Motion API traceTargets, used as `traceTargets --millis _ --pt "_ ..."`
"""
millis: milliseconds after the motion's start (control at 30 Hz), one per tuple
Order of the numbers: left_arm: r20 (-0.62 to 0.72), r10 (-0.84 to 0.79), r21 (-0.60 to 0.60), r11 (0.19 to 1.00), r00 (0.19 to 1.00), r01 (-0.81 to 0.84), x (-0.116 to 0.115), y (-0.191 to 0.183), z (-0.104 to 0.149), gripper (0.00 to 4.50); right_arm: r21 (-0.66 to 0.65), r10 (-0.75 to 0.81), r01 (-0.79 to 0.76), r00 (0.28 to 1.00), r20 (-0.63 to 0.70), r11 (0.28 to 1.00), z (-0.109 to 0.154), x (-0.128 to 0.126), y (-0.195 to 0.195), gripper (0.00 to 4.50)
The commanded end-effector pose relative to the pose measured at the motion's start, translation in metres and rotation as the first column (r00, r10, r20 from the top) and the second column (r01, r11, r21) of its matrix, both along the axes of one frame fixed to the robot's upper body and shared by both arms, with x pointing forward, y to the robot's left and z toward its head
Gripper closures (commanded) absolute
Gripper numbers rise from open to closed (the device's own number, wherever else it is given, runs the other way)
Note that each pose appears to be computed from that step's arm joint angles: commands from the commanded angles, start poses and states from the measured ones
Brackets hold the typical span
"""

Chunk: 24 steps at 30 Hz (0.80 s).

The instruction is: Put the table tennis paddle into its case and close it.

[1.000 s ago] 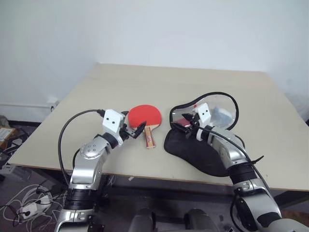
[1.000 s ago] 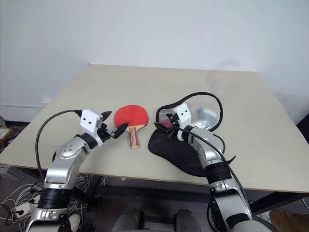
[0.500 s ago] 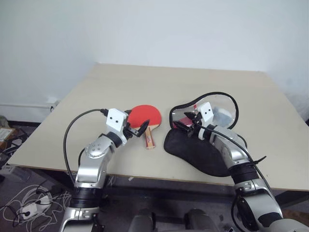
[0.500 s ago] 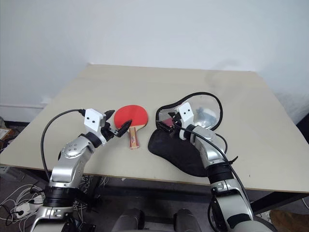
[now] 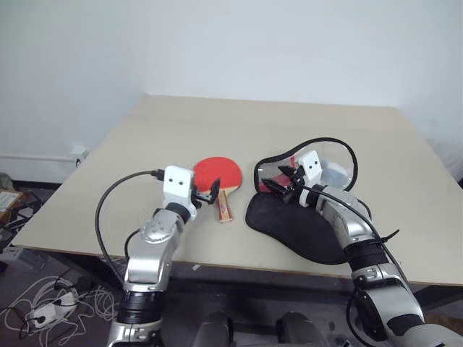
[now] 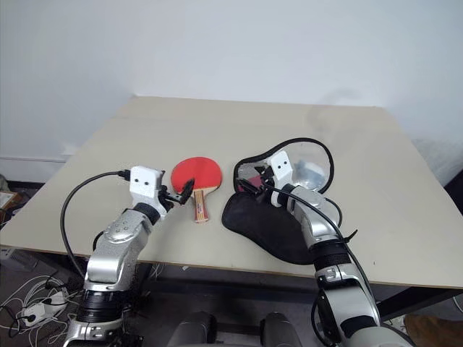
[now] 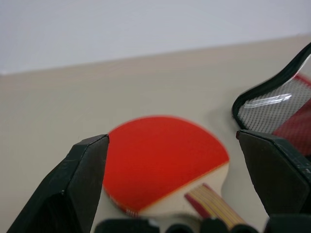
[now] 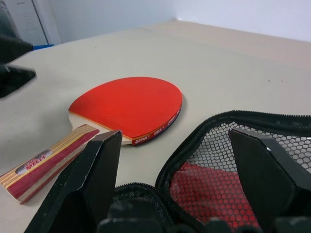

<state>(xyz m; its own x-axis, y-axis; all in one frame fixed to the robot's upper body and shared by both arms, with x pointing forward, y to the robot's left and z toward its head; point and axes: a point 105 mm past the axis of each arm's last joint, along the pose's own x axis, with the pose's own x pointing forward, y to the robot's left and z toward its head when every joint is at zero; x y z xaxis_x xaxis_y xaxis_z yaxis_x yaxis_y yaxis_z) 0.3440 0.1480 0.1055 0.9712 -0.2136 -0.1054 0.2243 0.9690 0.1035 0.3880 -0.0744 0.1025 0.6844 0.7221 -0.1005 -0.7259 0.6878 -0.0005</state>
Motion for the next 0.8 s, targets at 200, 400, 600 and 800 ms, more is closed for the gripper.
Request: traceTargets --millis 200,400,600,800 --pt "-0.056 0.151 0.025 0.988 0.987 -0.15 0.007 -0.012 0.007 0.0 0.002 0.028 -0.028 0.996 0.087 1.0 0.026 0.008 0.004 0.69" --pt "-0.128 0.184 0.031 0.983 0.975 -0.181 0.007 -0.017 0.002 0.0 -0.003 0.036 -0.036 0.996 0.088 0.999 0.026 0.008 0.004 0.69" --pt "-0.224 0.213 0.042 0.977 0.951 -0.209 0.004 -0.017 -0.012 0.0 -0.008 0.044 -0.043 0.995 0.091 0.999 0.028 0.009 0.005 0.69" --pt "-0.298 0.173 0.013 0.984 0.939 -0.177 0.001 -0.027 -0.018 0.0 -0.018 0.059 -0.058 0.994 0.096 0.998 0.032 0.01 -0.003 0.69"
